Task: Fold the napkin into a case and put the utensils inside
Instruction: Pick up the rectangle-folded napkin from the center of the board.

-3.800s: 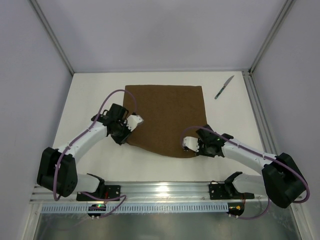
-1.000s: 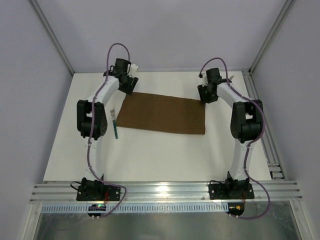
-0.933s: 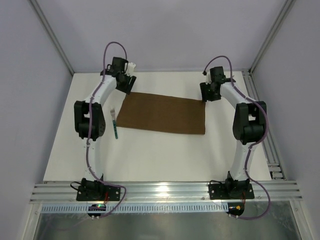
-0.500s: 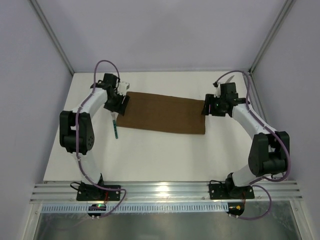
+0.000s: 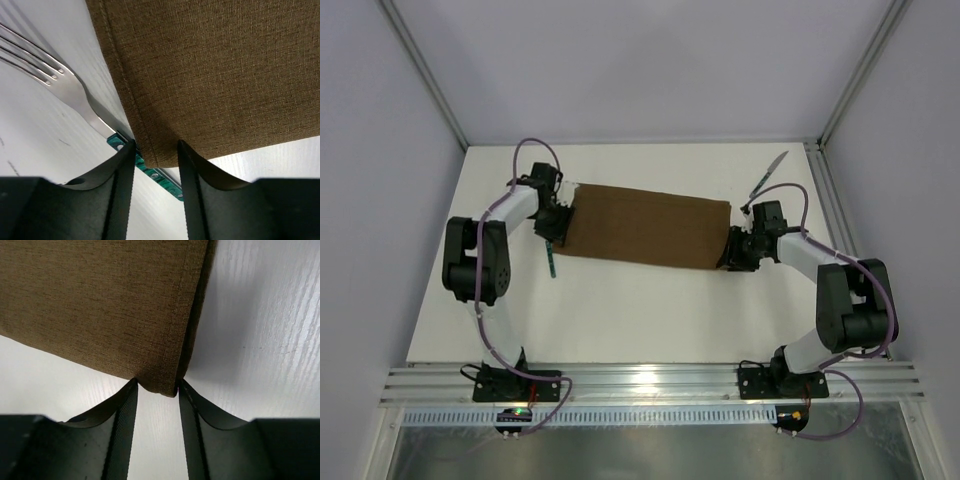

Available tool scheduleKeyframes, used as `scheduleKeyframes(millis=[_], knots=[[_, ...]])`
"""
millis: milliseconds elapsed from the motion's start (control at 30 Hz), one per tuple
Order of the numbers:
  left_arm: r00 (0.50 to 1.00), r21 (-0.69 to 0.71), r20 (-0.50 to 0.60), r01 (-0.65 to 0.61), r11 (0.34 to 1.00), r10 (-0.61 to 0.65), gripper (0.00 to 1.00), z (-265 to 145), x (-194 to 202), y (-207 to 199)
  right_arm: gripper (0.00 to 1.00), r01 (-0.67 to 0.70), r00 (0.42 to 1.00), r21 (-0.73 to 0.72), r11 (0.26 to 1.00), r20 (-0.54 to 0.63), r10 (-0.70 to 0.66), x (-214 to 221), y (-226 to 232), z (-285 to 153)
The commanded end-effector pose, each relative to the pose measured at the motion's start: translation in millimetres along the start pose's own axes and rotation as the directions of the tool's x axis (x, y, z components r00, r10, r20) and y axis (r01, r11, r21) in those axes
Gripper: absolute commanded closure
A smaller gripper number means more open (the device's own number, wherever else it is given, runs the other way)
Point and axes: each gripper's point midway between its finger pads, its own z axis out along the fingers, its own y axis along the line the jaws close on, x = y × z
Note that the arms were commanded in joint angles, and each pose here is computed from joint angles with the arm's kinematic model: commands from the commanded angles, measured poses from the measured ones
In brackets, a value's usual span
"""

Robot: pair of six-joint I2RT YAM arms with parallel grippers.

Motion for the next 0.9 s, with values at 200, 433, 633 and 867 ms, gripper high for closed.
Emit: scheduleKeyframes(millis=[200,433,633,867], knots=[[1.0,0.089,-0.018,-0.011,0.996,0.012,1.0,3,23,-18,0.96,-0.046,0.999,-0.048,0.998,-0.011,0.045,21,5,-1],[0.997,0.186,-0.068,-0.034,0.982,0.048,1.0,-20,64,-42,0.96,-0.062,0.998,-0.021,0.998,0.003,0.062,42,5,-32],[0.986,0.297,-0.099,-0.099,0.95,0.134,0.92,-67,104,-70,0.49,-0.083,0.994,0.032,0.996,0.075,0.081,51,3,-70],[0.993,0.132,0.098,-0.071,0.989,0.059,0.49,-102,37,-38,0.33,0.04,0.944,0.041,0.998,0.327,-0.051,-36,19,-106]])
